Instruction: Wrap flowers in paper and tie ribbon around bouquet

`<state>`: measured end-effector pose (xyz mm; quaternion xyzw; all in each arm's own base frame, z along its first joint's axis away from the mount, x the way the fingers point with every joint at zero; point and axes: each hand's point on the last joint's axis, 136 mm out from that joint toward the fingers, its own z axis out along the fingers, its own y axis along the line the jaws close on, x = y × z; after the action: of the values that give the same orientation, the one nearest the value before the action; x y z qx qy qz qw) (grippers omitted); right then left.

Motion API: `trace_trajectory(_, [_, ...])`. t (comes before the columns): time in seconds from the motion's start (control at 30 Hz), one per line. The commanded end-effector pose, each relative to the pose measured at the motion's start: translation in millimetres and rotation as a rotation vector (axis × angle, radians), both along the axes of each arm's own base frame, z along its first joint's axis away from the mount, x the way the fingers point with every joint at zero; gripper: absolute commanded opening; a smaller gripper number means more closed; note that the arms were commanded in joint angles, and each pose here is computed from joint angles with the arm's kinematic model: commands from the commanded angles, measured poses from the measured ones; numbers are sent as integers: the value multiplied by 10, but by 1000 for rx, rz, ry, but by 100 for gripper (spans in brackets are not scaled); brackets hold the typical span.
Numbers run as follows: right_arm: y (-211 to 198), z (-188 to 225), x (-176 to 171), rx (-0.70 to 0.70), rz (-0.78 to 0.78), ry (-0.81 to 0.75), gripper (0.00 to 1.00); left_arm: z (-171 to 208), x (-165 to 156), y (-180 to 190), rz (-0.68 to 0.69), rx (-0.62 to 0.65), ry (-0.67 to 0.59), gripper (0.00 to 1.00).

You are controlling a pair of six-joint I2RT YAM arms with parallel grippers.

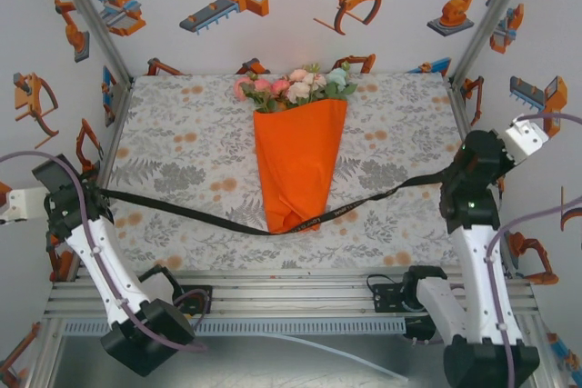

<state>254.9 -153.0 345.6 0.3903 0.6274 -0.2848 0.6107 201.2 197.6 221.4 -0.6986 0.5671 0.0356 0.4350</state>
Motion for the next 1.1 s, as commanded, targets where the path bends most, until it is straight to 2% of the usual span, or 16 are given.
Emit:
trace_trajectory(0.0, [37, -383, 273, 151, 69, -24, 0, -245, 143, -96, -82, -57, 0, 0])
trace_trajectory(0.13, [-57, -580, 217, 199, 12, -4, 0, -334, 267, -212, -156, -75, -3, 0])
trace_trajectory(0.27, [-271, -504, -57, 149, -114, 8, 0, -266, 471, -407, -255, -73, -34, 0])
trace_trajectory(0.4, [-449, -423, -143, 149, -175, -4, 0, -269, 601, -595, -308, -101, -51, 0])
trace_trajectory(0.5, [-524, -433, -24, 182, -178, 10, 0, -327, 645, -641, -314, -103, -28, 0])
trace_trajectory(0.73, [-551, -805, 726, 365, 1, 86, 2, -434, 908, -675, -353, -107, 13, 0])
trace_trajectory(0.8, [-464, -928, 1087, 437, 140, 140, 15, -447, 967, -684, -362, -101, 29, 0])
trace_trajectory(0.9, [-109, -1084, 1663, 583, 430, 204, 54, -479, 1032, -704, -368, -99, 39, 0])
trace_trajectory(0.97, [51, -1201, 1850, 707, 509, 245, 79, -477, 1082, -751, -388, -97, 36, 0])
trace_trajectory(1.0, [118, -1177, 1892, 751, 536, 250, 83, -461, 1095, -776, -399, -93, 36, 0])
trace_trajectory(1.07, [181, -1108, 1888, 773, 557, 240, 85, -419, 1101, -815, -416, -77, 39, 2])
